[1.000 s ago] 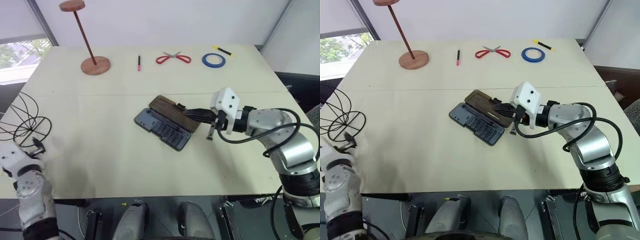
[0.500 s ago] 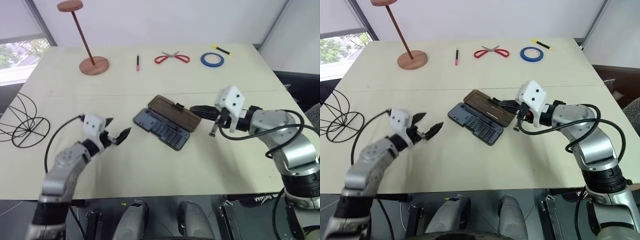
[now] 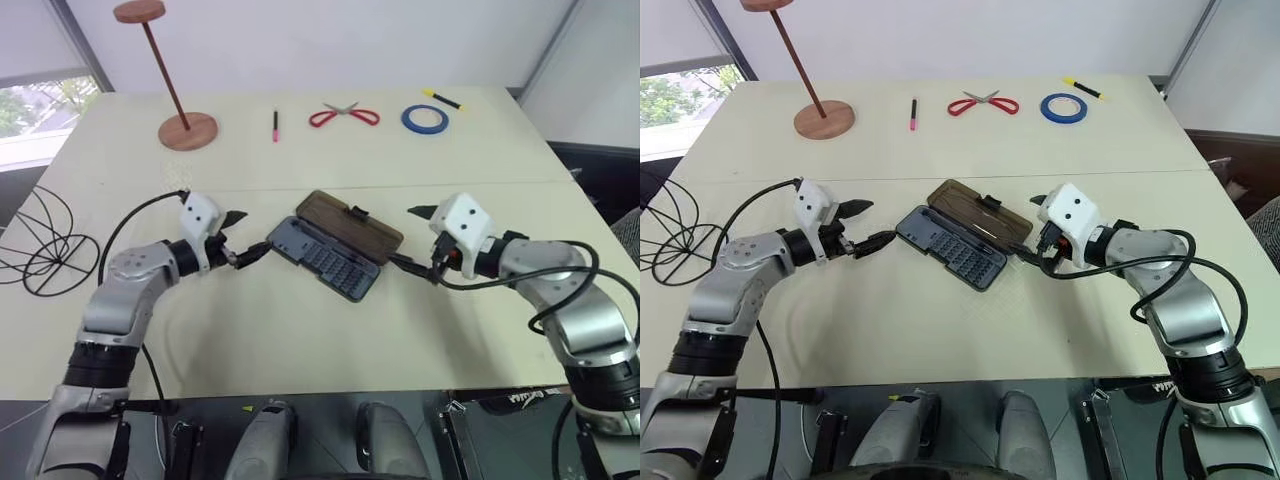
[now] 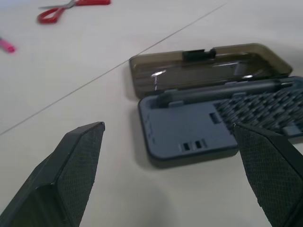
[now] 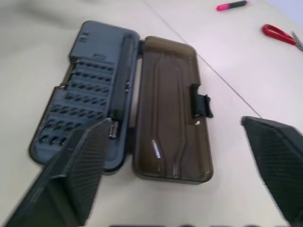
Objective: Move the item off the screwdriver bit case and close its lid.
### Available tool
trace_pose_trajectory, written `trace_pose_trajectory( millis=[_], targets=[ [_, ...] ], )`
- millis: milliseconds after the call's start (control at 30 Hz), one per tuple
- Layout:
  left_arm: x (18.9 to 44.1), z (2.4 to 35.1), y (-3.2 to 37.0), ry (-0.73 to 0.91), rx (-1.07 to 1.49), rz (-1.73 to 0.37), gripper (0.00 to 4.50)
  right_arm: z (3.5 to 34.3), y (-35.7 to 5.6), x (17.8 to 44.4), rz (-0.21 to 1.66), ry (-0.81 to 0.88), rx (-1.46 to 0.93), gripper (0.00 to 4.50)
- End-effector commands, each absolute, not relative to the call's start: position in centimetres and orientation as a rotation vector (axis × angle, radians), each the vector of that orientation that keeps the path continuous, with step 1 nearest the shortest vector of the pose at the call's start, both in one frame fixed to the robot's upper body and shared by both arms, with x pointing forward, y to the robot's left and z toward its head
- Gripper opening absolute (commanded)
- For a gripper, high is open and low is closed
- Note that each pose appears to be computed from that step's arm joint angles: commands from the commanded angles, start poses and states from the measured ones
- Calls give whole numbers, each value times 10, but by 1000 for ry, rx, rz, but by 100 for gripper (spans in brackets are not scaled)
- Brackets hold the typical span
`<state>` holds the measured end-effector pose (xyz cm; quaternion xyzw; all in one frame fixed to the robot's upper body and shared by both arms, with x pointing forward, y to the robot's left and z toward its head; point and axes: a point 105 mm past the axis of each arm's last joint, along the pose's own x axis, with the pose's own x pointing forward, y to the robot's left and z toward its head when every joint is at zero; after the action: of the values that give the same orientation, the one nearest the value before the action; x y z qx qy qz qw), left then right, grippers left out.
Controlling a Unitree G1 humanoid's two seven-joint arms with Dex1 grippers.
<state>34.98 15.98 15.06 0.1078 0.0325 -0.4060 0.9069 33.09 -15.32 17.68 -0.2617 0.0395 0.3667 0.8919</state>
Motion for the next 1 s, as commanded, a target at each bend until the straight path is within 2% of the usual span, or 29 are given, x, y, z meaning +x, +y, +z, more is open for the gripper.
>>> trace_pose_trajectory(
  millis=[33, 233, 367, 500, 733, 1000],
  targets=[
    [355, 165, 150, 27, 241, -897, 450, 188, -155, 356, 695, 96, -449, 444],
    [359, 168, 132, 12, 236, -957, 450, 174, -175, 396, 623, 269, -445, 444],
    [360, 169, 127, -1, 242, -968, 450, 164, -184, 412, 608, 349, -477, 444],
    [360, 173, 133, -10, 251, -950, 450, 150, -181, 418, 639, 404, -508, 444],
    [359, 176, 146, -21, 268, -886, 450, 145, -151, 420, 742, 382, -493, 444],
    [357, 175, 149, -28, 274, -856, 450, 134, -141, 422, 755, 395, -513, 444]
  ],
)
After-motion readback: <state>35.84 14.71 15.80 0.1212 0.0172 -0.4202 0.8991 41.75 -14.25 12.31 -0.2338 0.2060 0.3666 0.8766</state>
